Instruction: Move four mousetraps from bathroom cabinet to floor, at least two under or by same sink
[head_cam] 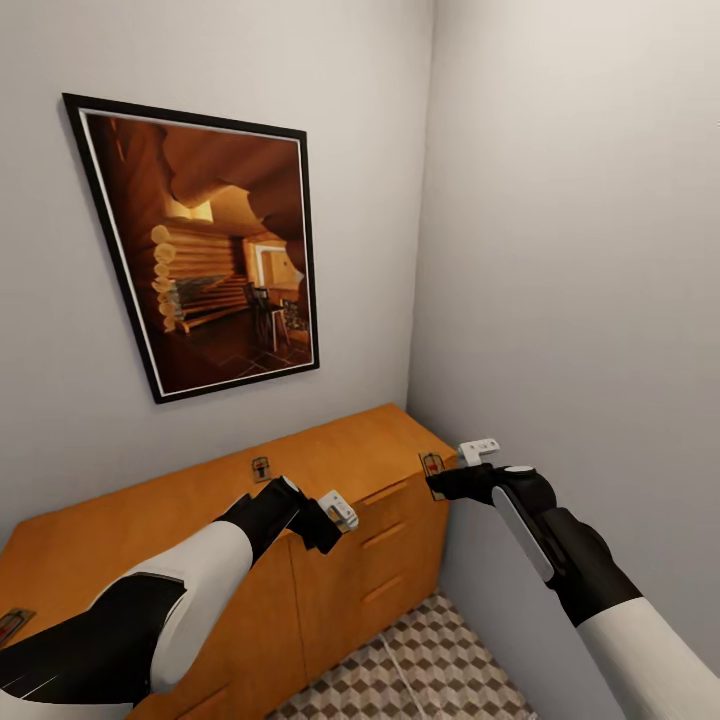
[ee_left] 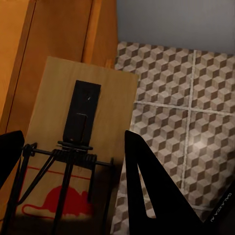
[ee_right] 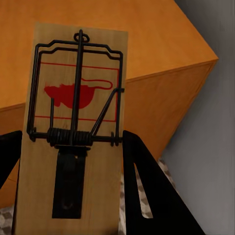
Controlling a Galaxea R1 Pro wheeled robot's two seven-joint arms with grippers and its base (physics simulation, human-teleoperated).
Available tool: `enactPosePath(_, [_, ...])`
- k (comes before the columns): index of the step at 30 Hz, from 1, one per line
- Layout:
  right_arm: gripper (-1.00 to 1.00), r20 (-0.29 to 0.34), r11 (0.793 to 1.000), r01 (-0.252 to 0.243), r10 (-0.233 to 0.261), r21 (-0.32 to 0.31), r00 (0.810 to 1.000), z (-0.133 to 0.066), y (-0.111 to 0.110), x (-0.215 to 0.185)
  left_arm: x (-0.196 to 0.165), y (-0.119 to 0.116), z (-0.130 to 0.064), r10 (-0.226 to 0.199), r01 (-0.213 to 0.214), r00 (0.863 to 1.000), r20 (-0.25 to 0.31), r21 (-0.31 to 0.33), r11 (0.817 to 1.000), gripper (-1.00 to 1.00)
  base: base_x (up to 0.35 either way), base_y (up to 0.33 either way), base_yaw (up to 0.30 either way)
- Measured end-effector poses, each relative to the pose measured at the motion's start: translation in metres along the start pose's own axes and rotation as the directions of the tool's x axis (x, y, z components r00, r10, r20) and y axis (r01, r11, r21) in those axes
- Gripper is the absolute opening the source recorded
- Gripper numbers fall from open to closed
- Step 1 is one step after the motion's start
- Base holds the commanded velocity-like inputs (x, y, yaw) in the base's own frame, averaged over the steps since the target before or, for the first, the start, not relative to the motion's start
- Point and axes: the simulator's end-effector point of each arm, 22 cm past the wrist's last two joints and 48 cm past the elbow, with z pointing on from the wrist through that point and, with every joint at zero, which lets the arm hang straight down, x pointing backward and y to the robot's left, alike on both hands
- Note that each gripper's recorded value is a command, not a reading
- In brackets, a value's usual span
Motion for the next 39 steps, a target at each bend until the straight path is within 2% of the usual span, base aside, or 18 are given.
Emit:
enactPosePath(7, [-1.00,0.000,1.000,0.000,0.000,0.000,1.000,0.0003,-0.0002,0.0001,0.0000,0.0001,0.0002,0.000,0.000,1.000,0.000,0.000,1.000,-1.00,-0.079,-0.055,0.000])
enactPosePath(18, [-1.00,0.000,1.000,0.000,0.000,0.000,1.000,0.0005,0.0001,0.0000,0.0000,0.0004,0.0004,0.000,0.000,1.000,0.000,0.000,1.000,-1.00,-0.264,-0.142,0.000])
enactPosePath(39, [-1.00,-0.002,1.000,0.000,0.000,-0.001,1.000,0.0003,0.0007,0.0005,-0.0006,0.0001,-0.0002,-0.002,0.002,1.000,0.002,0.000,1.000,-1.00,-0.147,-0.006,0.000])
